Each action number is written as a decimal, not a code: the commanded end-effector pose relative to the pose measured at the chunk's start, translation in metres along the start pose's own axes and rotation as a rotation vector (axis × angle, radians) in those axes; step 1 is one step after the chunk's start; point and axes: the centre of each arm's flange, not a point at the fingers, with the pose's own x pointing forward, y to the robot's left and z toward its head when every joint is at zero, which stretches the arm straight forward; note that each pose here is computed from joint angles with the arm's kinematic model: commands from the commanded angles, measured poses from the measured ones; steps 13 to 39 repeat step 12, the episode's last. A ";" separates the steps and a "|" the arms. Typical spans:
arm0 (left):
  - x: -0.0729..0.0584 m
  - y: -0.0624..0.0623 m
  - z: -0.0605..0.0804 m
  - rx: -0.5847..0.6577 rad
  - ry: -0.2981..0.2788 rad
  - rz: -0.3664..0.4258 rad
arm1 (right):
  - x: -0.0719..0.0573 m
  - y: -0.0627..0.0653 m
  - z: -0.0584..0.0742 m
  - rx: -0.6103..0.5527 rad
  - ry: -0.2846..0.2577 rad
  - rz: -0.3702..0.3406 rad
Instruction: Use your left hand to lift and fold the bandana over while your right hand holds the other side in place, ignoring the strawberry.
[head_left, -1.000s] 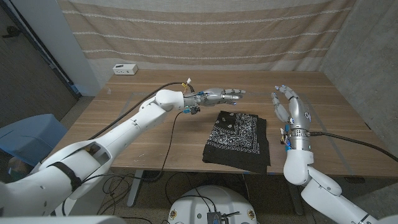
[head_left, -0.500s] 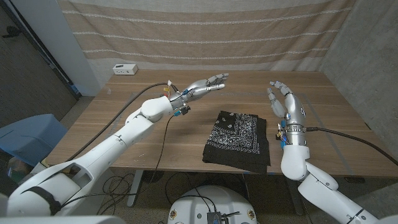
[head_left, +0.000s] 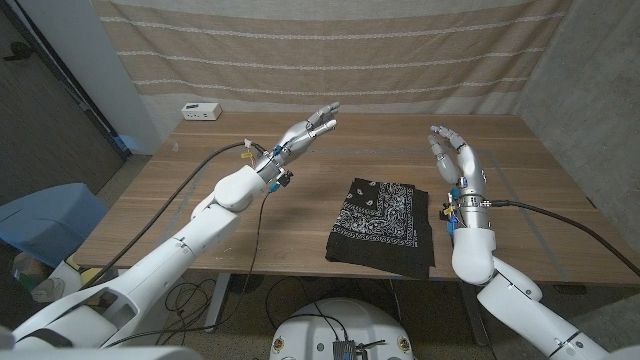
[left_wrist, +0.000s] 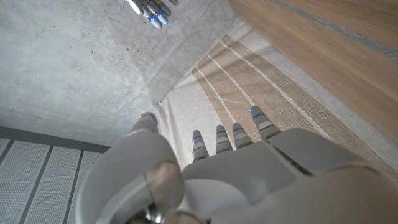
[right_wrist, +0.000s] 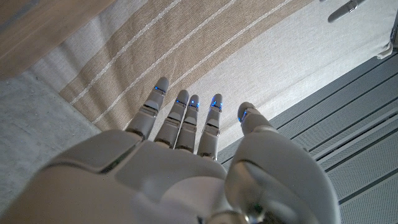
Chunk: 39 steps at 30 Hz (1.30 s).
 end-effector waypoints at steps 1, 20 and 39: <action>-0.030 0.020 -0.005 -0.047 -0.020 0.138 | 0.010 -0.010 -0.011 0.205 0.018 -0.041; -0.069 0.037 -0.038 -0.138 0.055 0.427 | 0.029 0.006 -0.001 0.256 0.004 -0.046; -0.069 0.037 -0.038 -0.138 0.055 0.427 | 0.029 0.006 -0.001 0.256 0.004 -0.046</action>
